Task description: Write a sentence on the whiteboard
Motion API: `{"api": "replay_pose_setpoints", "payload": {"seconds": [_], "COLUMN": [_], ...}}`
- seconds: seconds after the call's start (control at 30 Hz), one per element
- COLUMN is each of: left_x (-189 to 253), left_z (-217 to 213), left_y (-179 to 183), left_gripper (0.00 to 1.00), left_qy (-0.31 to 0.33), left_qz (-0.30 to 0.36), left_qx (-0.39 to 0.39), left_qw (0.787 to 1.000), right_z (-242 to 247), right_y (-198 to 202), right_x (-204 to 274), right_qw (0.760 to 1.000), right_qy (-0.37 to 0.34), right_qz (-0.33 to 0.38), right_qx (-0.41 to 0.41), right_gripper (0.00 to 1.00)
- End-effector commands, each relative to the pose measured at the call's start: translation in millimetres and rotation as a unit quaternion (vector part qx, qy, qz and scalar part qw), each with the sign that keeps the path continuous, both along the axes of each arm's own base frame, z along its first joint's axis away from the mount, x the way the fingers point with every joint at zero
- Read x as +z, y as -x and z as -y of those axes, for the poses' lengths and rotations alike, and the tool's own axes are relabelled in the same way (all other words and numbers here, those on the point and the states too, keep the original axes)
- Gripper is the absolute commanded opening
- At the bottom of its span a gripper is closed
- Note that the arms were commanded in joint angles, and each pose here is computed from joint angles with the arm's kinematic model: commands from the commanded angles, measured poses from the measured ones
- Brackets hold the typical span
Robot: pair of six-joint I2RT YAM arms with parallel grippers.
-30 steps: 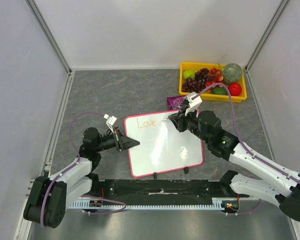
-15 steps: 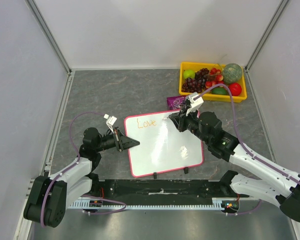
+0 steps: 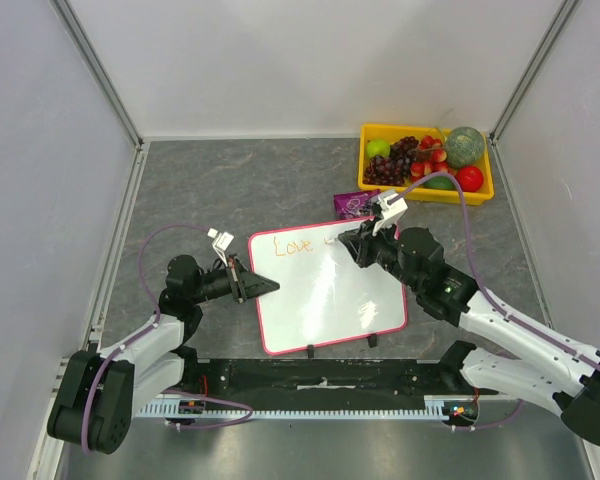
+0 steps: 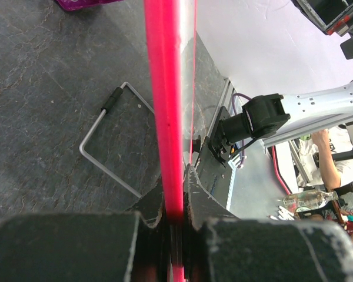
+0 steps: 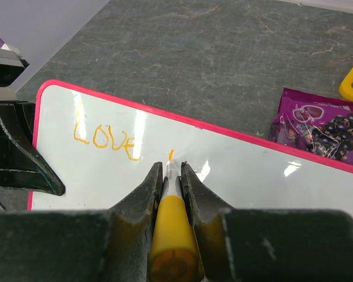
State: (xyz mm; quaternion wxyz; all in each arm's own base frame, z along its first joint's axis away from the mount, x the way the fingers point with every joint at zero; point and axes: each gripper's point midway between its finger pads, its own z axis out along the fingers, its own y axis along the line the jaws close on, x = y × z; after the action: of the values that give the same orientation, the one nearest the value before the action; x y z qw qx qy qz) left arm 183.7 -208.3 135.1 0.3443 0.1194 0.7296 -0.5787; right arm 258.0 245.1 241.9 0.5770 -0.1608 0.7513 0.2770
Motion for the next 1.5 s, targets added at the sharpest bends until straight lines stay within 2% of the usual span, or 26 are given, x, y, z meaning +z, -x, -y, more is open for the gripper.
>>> {"api": "replay_pose_setpoints", "payload": {"seconds": [0.0,0.43,0.97,1.47], "left_x": [-17.8,-18.1,-17.9,-17.5], "left_z": [-6.3,-5.6,-4.8,-4.4], "left_y": [-7.7,-7.9,-7.1,-6.5], "left_gripper": [0.02,0.02,0.02,0.02], "left_qy": [-0.038,-0.038,-0.039,-0.038], "left_qz": [0.048,0.048,0.050,0.051], "left_qx": [0.019,0.018,0.016,0.014], "left_qw": [0.998,0.998,0.998,0.998], "right_z": [4.1,0.6,-1.0,-0.8], "right_y": [5.0,5.2,-1.3,-12.0], "right_x": [-8.7,-11.2,15.9,17.6], "right_qw": [1.000,1.000,1.000,1.000], "right_qy": [0.008,0.014,-0.009,-0.004], "right_qz": [-0.006,-0.008,0.014,0.016], "right_qx": [0.000,0.009,-0.001,-0.023], "right_gripper": [0.00,0.00,0.00,0.00]}}
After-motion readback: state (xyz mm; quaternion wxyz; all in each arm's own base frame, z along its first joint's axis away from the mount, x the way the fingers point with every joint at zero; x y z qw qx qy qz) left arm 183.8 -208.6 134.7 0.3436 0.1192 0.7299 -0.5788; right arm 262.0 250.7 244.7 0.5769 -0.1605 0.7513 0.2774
